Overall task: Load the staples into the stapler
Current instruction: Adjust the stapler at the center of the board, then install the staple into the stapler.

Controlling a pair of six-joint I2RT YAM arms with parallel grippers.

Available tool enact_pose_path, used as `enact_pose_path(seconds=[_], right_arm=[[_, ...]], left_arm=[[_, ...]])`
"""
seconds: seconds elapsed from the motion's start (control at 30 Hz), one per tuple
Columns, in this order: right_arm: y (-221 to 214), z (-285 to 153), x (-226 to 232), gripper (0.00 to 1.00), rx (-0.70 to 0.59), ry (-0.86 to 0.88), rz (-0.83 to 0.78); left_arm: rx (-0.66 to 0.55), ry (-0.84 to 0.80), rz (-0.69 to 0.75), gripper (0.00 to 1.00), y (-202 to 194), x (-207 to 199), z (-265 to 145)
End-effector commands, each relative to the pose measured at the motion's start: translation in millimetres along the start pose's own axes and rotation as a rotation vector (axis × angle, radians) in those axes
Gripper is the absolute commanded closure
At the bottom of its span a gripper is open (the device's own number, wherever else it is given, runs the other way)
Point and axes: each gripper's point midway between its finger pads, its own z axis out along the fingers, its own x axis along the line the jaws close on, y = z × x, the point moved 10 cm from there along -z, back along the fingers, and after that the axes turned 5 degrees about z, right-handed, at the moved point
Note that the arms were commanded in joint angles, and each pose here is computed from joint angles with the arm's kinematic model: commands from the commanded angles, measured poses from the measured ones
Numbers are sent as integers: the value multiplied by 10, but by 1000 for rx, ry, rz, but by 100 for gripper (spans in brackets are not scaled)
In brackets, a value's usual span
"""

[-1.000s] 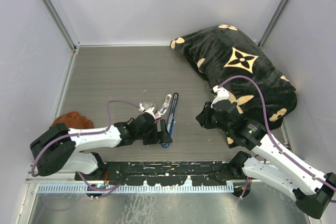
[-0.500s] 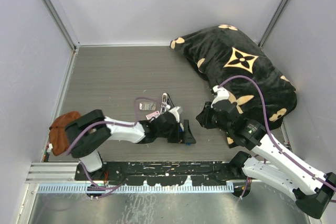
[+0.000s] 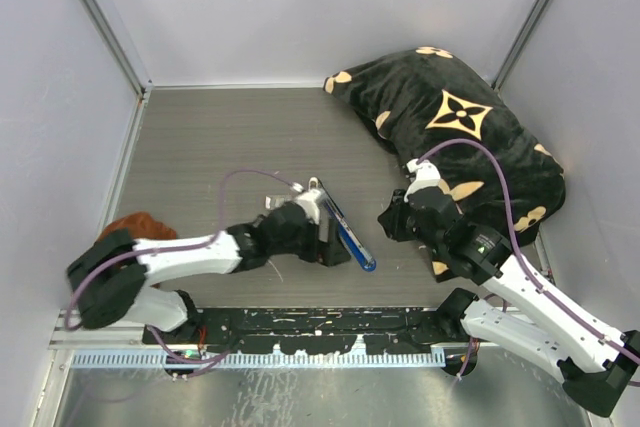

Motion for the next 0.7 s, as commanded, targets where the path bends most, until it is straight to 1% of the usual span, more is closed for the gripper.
enact_pose_path(seconds=[0.0, 0.07, 0.1, 0.17, 0.23, 0.3, 0.37, 0.43, 0.53, 0.67], right_arm=[[-12, 79, 71, 78, -24, 108, -57], [-93, 145, 78, 78, -16, 126, -71], [-137, 181, 80, 78, -14, 131, -77], [-220, 255, 96, 79, -10, 132, -98], [-304, 337, 91, 79, 2, 84, -131], [-371, 418, 111, 79, 33, 33, -176], [-419, 475, 147, 79, 45, -2, -211], [-472, 555, 159, 79, 58, -37, -224], [-523, 690, 229, 79, 116, -54, -234], [-558, 830, 286, 80, 153, -87, -264]], left_arm=[[-111, 103, 57, 14, 364, 298, -585], [-168, 146, 72, 9, 523, 427, -825], [-212, 176, 58, 7, 621, 530, -954], [-260, 188, 26, 5, 713, 696, -1102], [-294, 176, -13, 4, 748, 874, -1195], [-313, 217, -52, 4, 765, 1060, -1279], [-322, 280, -68, 4, 740, 1181, -1310], [-338, 312, -50, 4, 693, 1253, -1284], [-353, 369, -34, 4, 587, 1389, -1220], [-362, 359, -23, 6, 521, 1442, -1167]])
